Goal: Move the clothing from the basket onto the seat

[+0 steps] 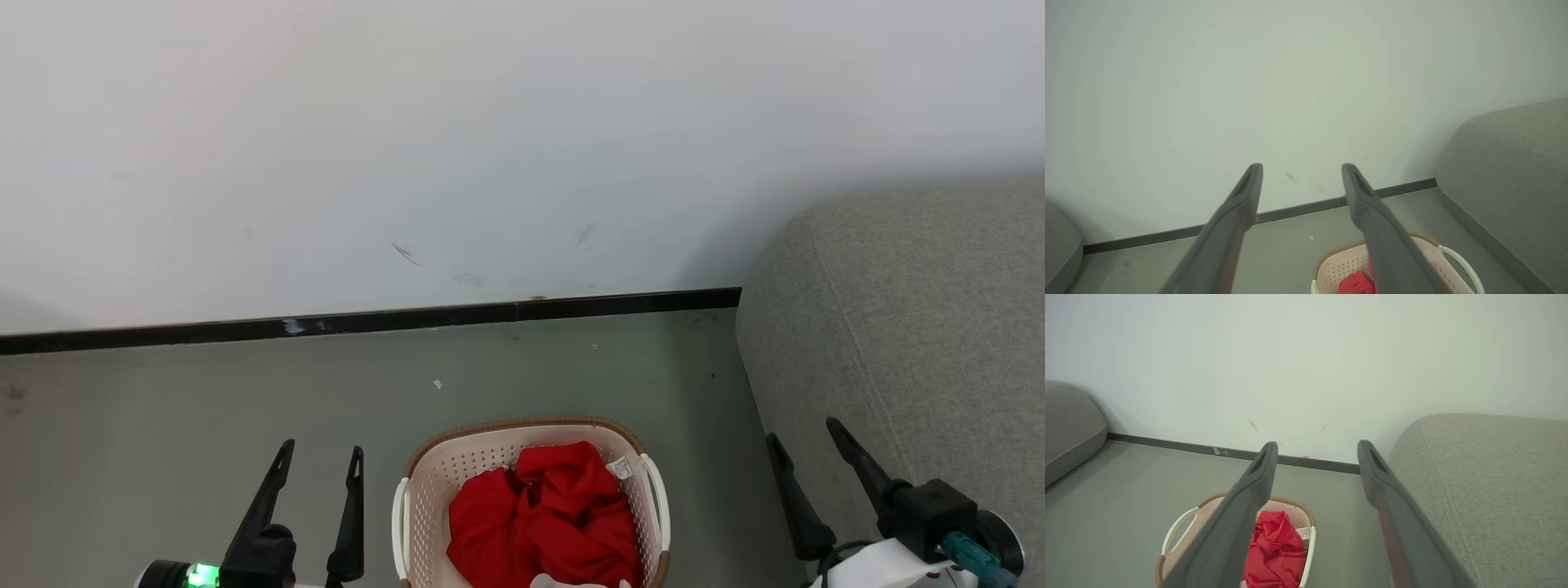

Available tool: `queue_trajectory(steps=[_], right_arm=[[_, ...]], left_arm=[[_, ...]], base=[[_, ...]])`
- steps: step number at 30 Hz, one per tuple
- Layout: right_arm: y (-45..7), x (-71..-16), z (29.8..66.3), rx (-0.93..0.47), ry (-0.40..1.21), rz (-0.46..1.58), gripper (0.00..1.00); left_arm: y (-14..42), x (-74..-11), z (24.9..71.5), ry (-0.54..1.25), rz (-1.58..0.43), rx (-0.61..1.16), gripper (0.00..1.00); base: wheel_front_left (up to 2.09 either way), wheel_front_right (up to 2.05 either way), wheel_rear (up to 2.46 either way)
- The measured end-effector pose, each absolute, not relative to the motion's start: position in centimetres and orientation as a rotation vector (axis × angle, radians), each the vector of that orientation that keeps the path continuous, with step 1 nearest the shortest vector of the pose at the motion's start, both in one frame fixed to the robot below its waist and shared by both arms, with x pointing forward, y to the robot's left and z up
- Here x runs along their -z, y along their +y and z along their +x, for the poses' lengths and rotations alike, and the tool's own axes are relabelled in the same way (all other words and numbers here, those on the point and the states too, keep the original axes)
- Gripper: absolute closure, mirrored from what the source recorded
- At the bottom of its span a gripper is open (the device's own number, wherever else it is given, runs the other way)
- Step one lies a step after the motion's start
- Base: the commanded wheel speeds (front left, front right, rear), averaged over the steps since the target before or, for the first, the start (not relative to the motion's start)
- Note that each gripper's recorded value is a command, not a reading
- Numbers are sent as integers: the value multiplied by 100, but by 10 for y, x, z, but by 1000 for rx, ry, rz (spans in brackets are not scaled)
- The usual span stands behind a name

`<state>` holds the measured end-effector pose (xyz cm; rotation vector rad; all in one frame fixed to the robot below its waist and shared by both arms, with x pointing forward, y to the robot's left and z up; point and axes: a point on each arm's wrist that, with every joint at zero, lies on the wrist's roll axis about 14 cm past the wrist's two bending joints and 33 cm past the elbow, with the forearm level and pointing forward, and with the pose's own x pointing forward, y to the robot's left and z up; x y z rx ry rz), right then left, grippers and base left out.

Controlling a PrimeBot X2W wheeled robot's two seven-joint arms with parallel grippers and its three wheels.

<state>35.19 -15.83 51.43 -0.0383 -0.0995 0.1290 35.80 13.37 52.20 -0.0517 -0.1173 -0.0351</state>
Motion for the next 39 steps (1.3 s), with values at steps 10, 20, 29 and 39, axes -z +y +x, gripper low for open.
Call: queue_trajectory(steps=[10, 20, 29, 39], right_arm=[[-160, -511, 350, -124, -89, -35, 0], [-159, -512, 350, -127, -92, -35, 0], [-160, -511, 350, -122, -90, -31, 0], [-178, -507, 346, -67, -76, -30, 0]], left_arm=[[141, -515, 359, -93, -61, 11, 0], [143, -513, 359, -87, -61, 6, 0], [147, -506, 360, -68, -54, 4, 0], [135, -482, 361, 5, -8, 91, 0]], base=[[0, 0, 0], [0, 0, 0], [0, 0, 0], [0, 0, 0]])
